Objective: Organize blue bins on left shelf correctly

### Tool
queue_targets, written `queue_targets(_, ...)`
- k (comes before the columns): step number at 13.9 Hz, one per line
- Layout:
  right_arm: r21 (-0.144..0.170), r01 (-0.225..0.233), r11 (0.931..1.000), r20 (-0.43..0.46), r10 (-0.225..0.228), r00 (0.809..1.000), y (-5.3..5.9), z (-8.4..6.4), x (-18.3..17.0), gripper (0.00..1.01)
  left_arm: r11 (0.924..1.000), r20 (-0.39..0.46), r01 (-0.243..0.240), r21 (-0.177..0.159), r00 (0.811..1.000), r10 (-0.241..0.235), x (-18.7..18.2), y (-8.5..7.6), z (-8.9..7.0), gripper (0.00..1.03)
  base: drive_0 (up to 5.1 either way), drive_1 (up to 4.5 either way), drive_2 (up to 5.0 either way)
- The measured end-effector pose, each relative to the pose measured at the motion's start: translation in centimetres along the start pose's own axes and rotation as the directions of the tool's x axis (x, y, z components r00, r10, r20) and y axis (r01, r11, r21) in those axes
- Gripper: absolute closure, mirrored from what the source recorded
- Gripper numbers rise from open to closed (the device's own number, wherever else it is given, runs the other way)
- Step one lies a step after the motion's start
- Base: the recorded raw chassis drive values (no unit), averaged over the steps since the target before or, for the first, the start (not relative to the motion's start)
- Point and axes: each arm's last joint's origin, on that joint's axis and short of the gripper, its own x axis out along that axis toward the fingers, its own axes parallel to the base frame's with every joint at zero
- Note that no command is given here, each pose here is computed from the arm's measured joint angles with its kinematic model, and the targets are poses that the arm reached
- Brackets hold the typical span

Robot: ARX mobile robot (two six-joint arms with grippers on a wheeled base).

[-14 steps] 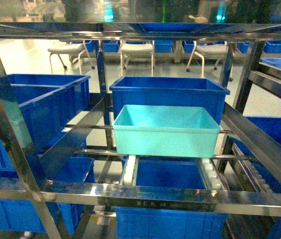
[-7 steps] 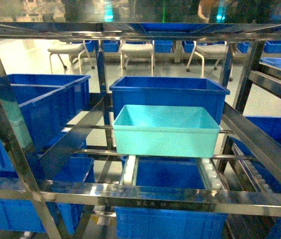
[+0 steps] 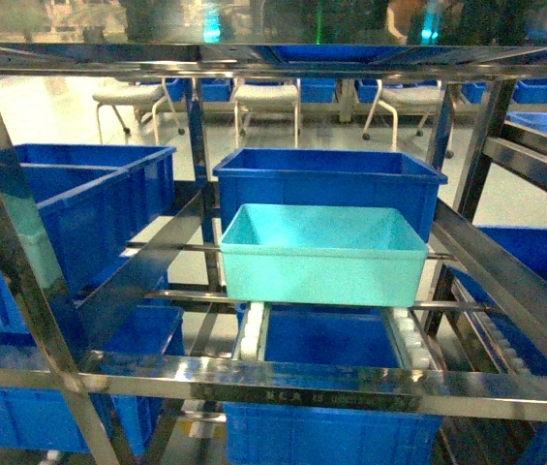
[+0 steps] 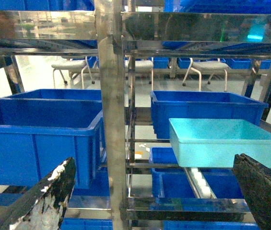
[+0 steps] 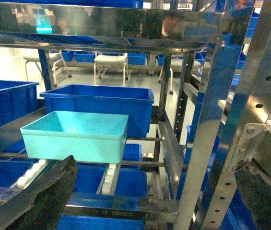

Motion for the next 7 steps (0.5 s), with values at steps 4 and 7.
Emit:
queue_targets(4, 0.0, 0.0, 1.0, 0.0, 0.0, 1.0, 0.0, 0.0, 0.0, 0.03, 1.0, 0.0, 0.0, 0.0, 1.0, 0.0, 0.0, 0.0, 0.0, 0.05, 0.0, 0.0, 0.0)
queue_targets(7, 0.0, 0.0, 1.0, 0.0, 0.0, 1.0, 0.0, 0.0, 0.0, 0.03, 1.0, 0.0, 0.0, 0.0, 1.0, 0.0, 0.0, 0.0, 0.0, 0.05, 0.0, 0.0, 0.0)
